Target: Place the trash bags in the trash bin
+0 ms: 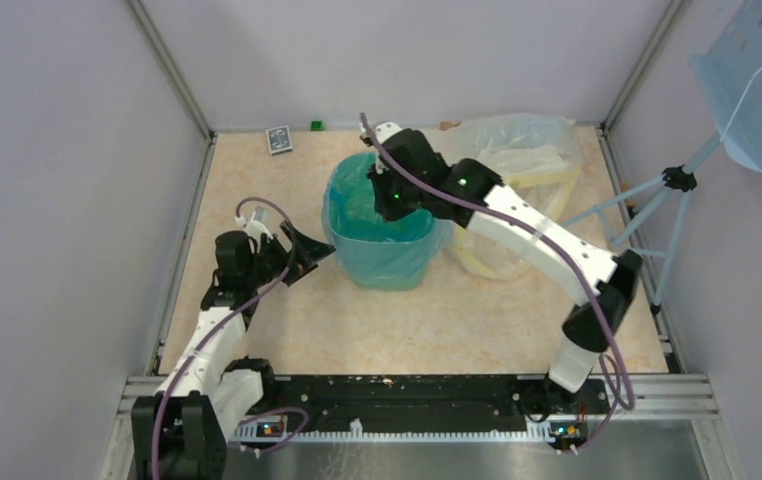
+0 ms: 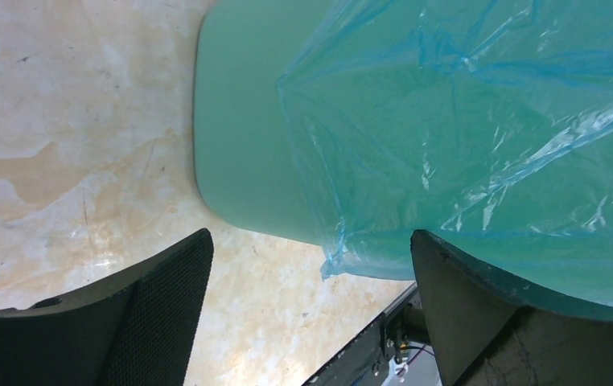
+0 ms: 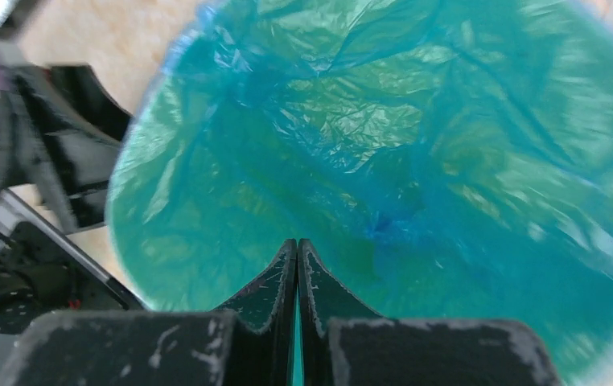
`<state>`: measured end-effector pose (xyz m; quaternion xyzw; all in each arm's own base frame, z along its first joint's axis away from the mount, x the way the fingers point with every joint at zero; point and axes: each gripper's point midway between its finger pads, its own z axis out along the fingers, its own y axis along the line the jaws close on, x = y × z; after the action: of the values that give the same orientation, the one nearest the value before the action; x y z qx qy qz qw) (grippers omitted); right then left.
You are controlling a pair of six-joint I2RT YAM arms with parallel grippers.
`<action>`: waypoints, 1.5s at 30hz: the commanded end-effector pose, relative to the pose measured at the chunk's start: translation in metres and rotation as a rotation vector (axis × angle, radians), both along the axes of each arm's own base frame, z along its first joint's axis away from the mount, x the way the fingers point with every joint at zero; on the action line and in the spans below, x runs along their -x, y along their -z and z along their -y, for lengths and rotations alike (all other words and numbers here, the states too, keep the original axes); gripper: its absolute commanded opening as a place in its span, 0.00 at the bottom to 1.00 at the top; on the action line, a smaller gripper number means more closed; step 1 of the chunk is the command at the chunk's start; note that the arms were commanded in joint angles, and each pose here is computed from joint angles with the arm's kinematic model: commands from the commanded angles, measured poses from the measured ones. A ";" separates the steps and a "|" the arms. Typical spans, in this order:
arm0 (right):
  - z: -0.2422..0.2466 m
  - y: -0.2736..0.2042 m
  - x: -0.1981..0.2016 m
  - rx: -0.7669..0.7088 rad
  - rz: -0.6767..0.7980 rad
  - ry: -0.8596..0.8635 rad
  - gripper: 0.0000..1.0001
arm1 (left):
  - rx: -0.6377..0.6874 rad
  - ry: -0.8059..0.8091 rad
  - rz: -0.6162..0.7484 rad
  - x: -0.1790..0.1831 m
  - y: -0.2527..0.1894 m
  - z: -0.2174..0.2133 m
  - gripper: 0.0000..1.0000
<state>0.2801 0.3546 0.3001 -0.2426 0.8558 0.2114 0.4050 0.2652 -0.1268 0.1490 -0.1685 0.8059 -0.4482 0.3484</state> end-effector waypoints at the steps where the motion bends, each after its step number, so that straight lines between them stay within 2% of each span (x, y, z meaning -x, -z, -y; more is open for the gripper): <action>1: -0.005 0.047 0.003 0.176 -0.132 -0.075 0.00 | -0.009 0.020 0.125 -0.018 -0.029 0.000 0.99; 6: -0.003 0.099 -0.010 0.307 -0.215 -0.030 0.00 | 0.001 0.026 0.090 -0.025 -0.016 0.000 0.99; 16: -0.002 0.160 -0.008 0.327 -0.382 -0.081 0.00 | 0.076 0.087 0.022 -0.025 0.014 0.011 0.97; 22: 0.002 0.185 -0.009 0.353 -0.425 -0.083 0.00 | 0.060 0.099 0.025 -0.017 0.022 0.011 0.98; 34: 0.014 0.230 -0.012 0.396 -0.493 -0.075 0.00 | -0.079 0.061 0.121 -0.016 -0.016 -0.002 0.99; 45: 0.021 0.257 -0.010 0.417 -0.528 -0.072 0.00 | -0.068 0.018 0.164 -0.025 -0.054 -0.012 0.99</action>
<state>0.2838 0.3324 0.0495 -0.2878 0.9479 0.0937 0.0991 0.2794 -0.1220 0.1741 -0.1239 0.8027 -0.4387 0.3846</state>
